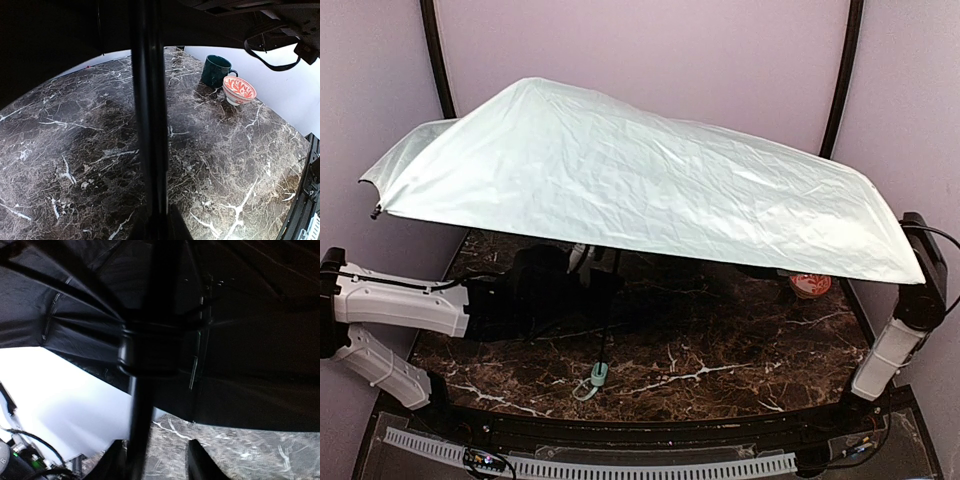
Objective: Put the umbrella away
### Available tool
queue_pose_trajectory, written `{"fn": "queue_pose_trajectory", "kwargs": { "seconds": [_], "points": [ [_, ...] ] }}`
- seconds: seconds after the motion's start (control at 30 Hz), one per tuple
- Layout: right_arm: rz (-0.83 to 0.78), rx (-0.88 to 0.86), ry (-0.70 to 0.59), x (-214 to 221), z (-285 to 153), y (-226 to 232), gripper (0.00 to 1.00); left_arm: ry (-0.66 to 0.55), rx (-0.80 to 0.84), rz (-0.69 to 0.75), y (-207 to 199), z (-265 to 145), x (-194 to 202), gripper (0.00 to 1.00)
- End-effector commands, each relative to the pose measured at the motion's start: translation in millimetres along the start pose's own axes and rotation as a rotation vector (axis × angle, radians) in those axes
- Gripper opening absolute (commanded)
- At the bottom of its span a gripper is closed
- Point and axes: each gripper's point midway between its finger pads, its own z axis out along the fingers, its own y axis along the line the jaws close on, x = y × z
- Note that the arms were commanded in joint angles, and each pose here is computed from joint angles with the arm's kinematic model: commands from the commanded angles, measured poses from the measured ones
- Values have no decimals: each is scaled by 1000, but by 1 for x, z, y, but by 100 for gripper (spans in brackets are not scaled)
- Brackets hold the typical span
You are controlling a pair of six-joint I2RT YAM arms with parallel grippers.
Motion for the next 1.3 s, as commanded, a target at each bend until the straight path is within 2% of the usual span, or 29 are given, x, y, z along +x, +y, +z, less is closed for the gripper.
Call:
{"fn": "queue_pose_trajectory", "kwargs": {
  "seconds": [0.0,0.07,0.13,0.17,0.2,0.23,0.33,0.4,0.53,0.67,0.73,0.8,0.83,0.87,0.93,0.97,1.03,1.07,1.17,1.27],
  "points": [
    [-8,-38,-62,-16,4,11,31,-81,81,98,-26,-5,-29,0],
    [-6,-49,-69,-19,2,13,17,-75,83,96,-27,-4,-27,0],
    [-1,-61,-80,-24,0,17,7,-77,106,95,-30,-6,-25,0],
    [-1,-74,-90,-30,-3,22,3,-79,127,98,-32,-7,-23,6],
    [0,-86,-99,-35,-6,26,2,-87,152,102,-36,-11,-23,17],
    [-2,-103,-109,-41,-10,31,0,-96,163,105,-36,-13,-22,34],
    [1,-153,-144,-61,-20,47,0,-106,148,112,-29,-17,-14,56],
    [13,-204,-177,-79,-31,63,0,-104,134,127,-25,-17,-9,64],
    [55,-284,-220,-99,-43,83,0,-113,138,135,-26,-16,-11,73],
    [74,-343,-245,-115,-52,99,0,-115,172,133,-32,-12,-10,75],
    [75,-370,-232,-117,-54,105,0,-107,172,129,-32,-9,-8,70],
    [69,-375,-214,-118,-54,107,0,-106,186,127,-35,-9,-9,58],
    [63,-374,-211,-118,-55,108,0,-105,199,126,-38,-9,-9,48],
    [56,-372,-211,-119,-56,109,0,-103,222,125,-42,-9,-9,33],
    [45,-363,-209,-120,-56,109,0,-97,259,121,-48,-9,-7,9],
    [38,-358,-210,-120,-56,108,0,-93,283,118,-53,-8,-6,1],
    [33,-341,-217,-120,-56,105,0,-87,322,103,-60,-7,-4,0],
    [34,-329,-223,-120,-55,102,6,-81,331,93,-62,-5,-2,0],
    [45,-305,-274,-124,-60,96,43,-73,331,63,-63,0,0,0],
    [44,-289,-344,-129,-65,91,62,-80,318,39,-61,3,-1,0]
  ]
}}
